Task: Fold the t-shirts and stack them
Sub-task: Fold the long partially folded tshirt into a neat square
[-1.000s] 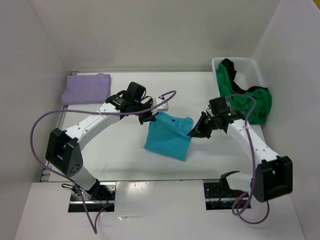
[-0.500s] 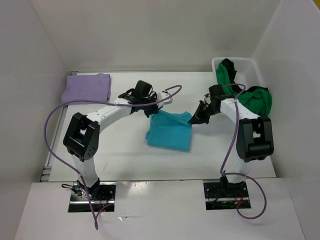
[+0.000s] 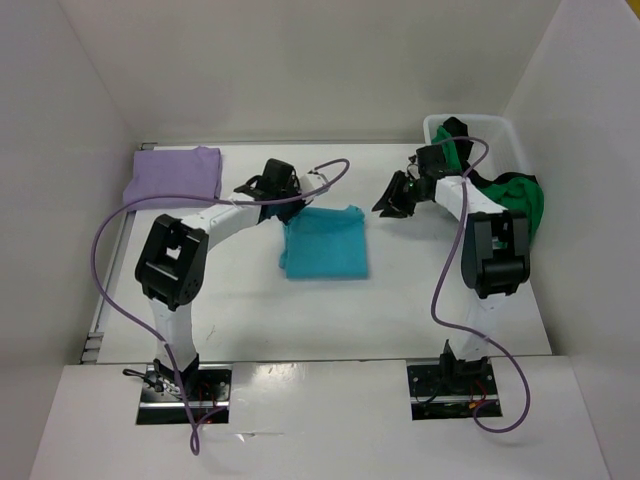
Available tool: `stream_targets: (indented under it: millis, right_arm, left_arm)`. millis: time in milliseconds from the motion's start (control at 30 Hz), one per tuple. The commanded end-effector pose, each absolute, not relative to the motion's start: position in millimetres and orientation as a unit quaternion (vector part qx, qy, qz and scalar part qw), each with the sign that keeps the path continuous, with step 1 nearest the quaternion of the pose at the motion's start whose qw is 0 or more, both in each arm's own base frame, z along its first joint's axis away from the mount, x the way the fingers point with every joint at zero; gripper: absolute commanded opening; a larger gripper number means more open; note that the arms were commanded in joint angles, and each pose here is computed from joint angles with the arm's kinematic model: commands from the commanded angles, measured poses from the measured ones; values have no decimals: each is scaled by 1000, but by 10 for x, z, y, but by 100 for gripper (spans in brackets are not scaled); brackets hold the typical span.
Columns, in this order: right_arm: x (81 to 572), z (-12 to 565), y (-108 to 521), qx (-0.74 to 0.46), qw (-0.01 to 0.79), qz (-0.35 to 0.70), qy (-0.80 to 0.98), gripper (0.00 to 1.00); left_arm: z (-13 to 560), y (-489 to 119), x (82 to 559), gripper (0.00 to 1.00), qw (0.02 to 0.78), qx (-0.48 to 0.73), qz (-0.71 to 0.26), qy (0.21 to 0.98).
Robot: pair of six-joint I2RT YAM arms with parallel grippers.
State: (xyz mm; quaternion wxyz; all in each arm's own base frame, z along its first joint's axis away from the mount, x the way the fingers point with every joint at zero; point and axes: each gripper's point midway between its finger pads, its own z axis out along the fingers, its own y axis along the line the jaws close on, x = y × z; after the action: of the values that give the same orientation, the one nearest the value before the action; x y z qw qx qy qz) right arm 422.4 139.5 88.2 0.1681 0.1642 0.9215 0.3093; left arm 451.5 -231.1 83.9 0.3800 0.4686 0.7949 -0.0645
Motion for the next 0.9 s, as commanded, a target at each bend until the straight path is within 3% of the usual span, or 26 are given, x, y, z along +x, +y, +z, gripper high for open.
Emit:
stream_targets:
  millis: [0,33,100,233,267,400,500,700,867]
  right_arm:
    - [4506,1202,1417,124,255,297,912,39]
    - [4431,1207,1432,113,257,292,914,39]
    - [4327,1241,1570,94,263,281,918,29]
    - [4135,1245,1838,55,267,279,921,8]
    - [4145,1158,1870,53,262,274,924,1]
    - [4351,1019,2084,44,260,276,924,0]
    - [4525,758,2148,51,247,262,932,0]
    - [4876,670,2135,62,269,235,932,0]
    - [4991,713,2074,72,282,212,933,0]
  left_arm:
    - [767,-2121,4712,27,392,418,-21,819]
    - [766,-2060,4736,27,392,408,-16,824]
    - [763,-1991,4761,30,392,388,-13,834]
    - [875,-1927,4766,44,399,369,0,840]
    - [861,-1900,4754,53,394,367,5,842]
    - [977,-1780,4791,65,393,350,37,850]
    - [1117,-1639,4839,66,389,331,34,859]
    - [1600,-1795,4529,82,383,356,-109,845]
    - [1517,-1935,3965,100,333,371,-230,836]
